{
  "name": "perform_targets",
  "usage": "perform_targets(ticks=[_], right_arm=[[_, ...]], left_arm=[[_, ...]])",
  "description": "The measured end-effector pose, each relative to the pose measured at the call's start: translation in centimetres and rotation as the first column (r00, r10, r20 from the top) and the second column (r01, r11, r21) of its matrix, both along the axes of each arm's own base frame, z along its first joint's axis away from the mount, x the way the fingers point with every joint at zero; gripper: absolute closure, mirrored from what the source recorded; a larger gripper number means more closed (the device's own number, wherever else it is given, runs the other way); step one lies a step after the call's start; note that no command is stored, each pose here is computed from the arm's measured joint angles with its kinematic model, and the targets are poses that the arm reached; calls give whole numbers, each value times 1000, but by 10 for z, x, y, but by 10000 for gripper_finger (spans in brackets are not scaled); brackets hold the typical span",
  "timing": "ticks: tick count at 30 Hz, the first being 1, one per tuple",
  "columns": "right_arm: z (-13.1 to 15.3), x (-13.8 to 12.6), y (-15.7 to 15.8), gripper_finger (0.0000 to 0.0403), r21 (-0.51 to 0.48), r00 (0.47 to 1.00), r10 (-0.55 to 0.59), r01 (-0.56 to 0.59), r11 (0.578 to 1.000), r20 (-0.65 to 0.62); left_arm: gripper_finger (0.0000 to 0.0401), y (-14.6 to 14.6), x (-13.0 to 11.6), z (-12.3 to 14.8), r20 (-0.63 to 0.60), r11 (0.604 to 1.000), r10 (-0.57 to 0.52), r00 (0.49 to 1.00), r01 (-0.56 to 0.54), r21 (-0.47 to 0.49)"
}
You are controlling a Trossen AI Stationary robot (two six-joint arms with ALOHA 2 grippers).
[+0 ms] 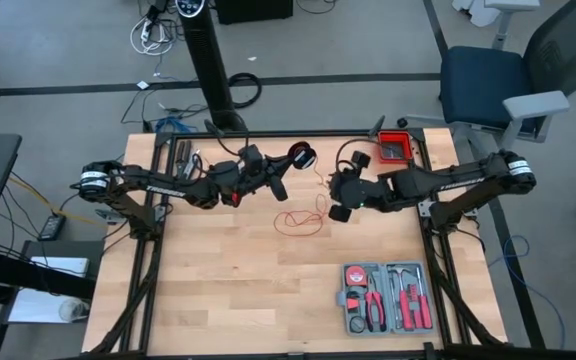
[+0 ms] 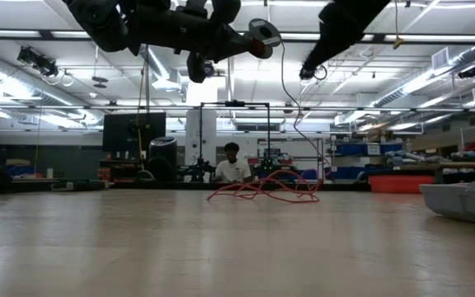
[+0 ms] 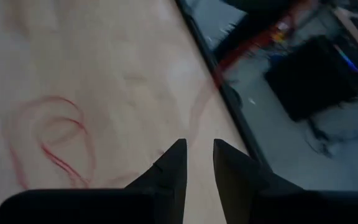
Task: Coil cords
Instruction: Coil the wire
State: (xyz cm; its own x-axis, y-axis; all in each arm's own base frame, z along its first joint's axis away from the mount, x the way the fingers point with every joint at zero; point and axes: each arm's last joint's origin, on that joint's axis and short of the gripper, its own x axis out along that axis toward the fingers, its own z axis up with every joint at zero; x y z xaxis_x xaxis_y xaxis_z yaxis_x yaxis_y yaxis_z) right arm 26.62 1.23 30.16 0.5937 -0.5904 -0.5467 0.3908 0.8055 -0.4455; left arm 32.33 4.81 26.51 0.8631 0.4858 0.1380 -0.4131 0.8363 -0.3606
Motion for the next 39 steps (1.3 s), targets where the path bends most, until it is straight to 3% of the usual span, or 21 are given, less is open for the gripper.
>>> perform_targets(ticks=[9, 21, 39], right_arm=[[-11, 25, -3, 328, -6, 996, 67, -67, 998, 62], [-41, -2, -9, 328, 3, 955, 78, -82, 997, 287], [-46, 2, -24, 328, -39, 943, 101, -93, 995, 316]], left_arm=[[401, -17, 0, 8, 34, 995, -15, 999, 12, 95], [401, -18, 0, 8, 30, 995, -13, 999, 10, 95], [401, -20, 0, 10, 47, 994, -15, 999, 10, 110]])
